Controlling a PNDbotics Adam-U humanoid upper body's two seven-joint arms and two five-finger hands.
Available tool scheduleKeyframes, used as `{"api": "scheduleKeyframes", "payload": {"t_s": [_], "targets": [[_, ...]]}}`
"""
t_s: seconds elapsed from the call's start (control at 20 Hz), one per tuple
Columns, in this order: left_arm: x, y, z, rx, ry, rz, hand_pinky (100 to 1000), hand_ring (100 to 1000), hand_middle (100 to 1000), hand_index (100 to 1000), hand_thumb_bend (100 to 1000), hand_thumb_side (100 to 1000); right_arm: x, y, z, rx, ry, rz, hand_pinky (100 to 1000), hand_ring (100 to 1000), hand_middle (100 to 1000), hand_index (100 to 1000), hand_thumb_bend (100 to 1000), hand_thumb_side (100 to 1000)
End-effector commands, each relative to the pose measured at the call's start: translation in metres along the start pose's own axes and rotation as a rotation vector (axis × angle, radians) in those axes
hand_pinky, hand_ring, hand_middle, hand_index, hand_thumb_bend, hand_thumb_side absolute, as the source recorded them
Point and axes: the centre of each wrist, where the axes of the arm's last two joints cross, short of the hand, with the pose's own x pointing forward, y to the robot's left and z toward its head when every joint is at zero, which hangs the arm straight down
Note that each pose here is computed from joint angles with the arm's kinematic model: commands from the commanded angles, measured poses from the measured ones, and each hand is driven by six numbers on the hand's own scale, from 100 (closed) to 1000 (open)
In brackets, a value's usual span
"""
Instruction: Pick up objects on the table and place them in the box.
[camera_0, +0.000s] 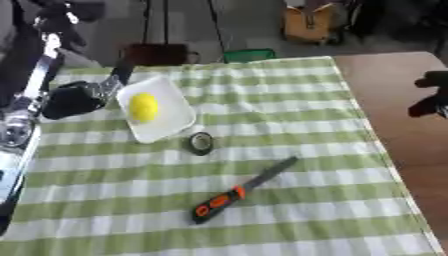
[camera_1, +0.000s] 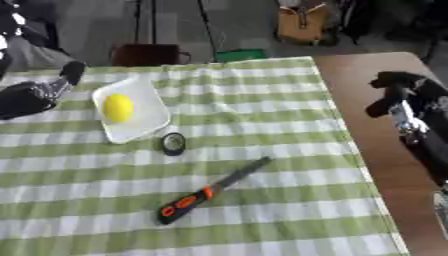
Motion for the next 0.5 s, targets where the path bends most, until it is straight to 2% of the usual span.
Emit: {"api": "scheduleKeyframes", "payload": {"t_s": [0.05, 0.2, 0.5], "targets": [[0.003, 0.028, -0.003, 0.004, -0.005, 0.101, 558, 775, 730, 894, 404, 648, 0.008, -0.007, -0.003, 0.002, -0.028, 0.025, 584, 556, 705, 794, 147, 623], [0.001, 0.045, -0.003, -0.018, -0.004, 0.244, 555, 773, 726, 894, 398, 652, 0.008, -0.007, -0.002, -0.004, -0.025, 0.024, 584, 556, 705, 793, 150, 623], [0.0, 0.051, -0.002, -0.037, 0.008, 0.273, 550, 770, 723, 890, 380, 669, 0.008, -0.006, -0.002, -0.001, -0.022, 0.024, 584, 555, 705, 793, 154, 622]]}}
